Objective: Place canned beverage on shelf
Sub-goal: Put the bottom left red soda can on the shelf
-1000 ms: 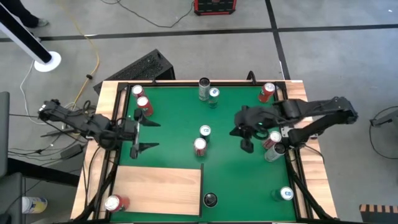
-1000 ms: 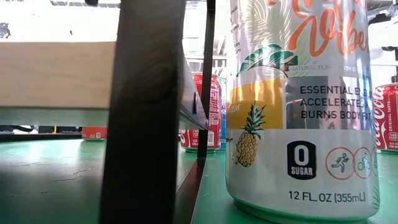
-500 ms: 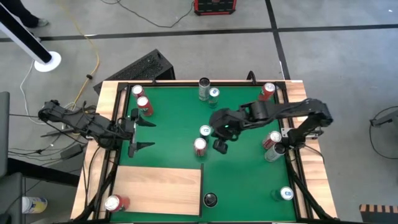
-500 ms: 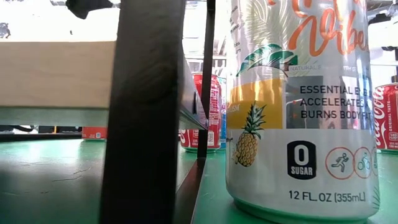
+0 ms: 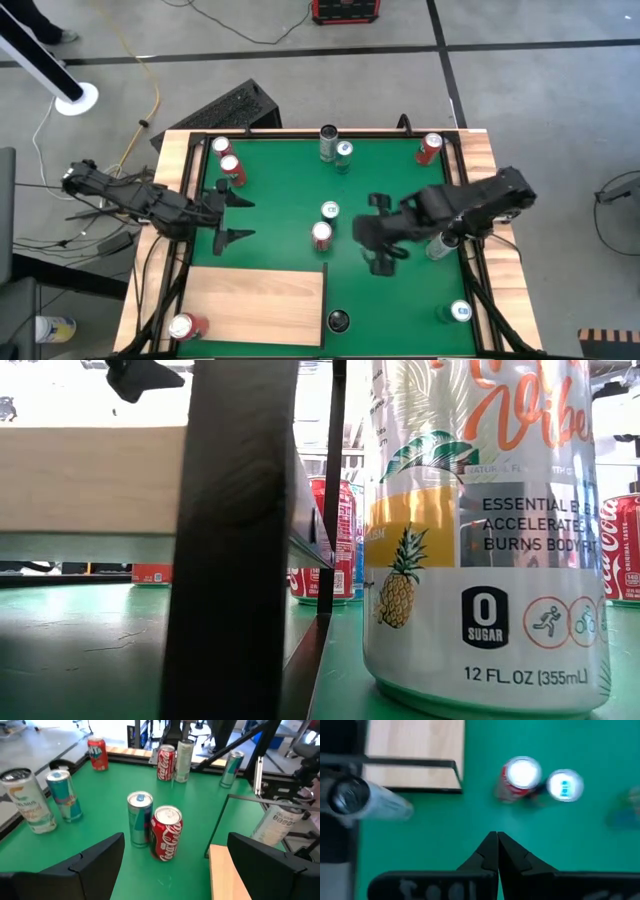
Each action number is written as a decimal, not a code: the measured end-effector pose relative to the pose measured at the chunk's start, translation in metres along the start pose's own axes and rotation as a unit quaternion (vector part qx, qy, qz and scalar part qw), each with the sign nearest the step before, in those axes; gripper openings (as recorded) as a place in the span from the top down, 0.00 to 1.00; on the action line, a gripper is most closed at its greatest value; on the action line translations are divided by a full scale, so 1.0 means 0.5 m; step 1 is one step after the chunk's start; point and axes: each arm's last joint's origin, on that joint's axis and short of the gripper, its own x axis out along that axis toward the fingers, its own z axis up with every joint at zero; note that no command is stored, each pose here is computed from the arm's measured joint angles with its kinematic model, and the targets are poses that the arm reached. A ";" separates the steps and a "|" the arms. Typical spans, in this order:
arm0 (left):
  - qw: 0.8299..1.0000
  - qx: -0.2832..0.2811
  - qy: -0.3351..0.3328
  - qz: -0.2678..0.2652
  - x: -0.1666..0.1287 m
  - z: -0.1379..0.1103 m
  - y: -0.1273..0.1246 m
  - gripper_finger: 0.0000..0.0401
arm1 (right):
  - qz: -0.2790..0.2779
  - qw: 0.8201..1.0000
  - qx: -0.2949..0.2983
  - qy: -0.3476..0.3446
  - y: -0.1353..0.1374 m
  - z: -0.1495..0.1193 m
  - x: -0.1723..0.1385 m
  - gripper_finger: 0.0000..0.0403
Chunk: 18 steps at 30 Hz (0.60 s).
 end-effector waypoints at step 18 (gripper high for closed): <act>0.996 0.057 0.013 0.062 0.157 -0.025 -0.028 0.15 | -0.039 0.997 -0.015 -0.059 0.015 -0.083 0.025 0.93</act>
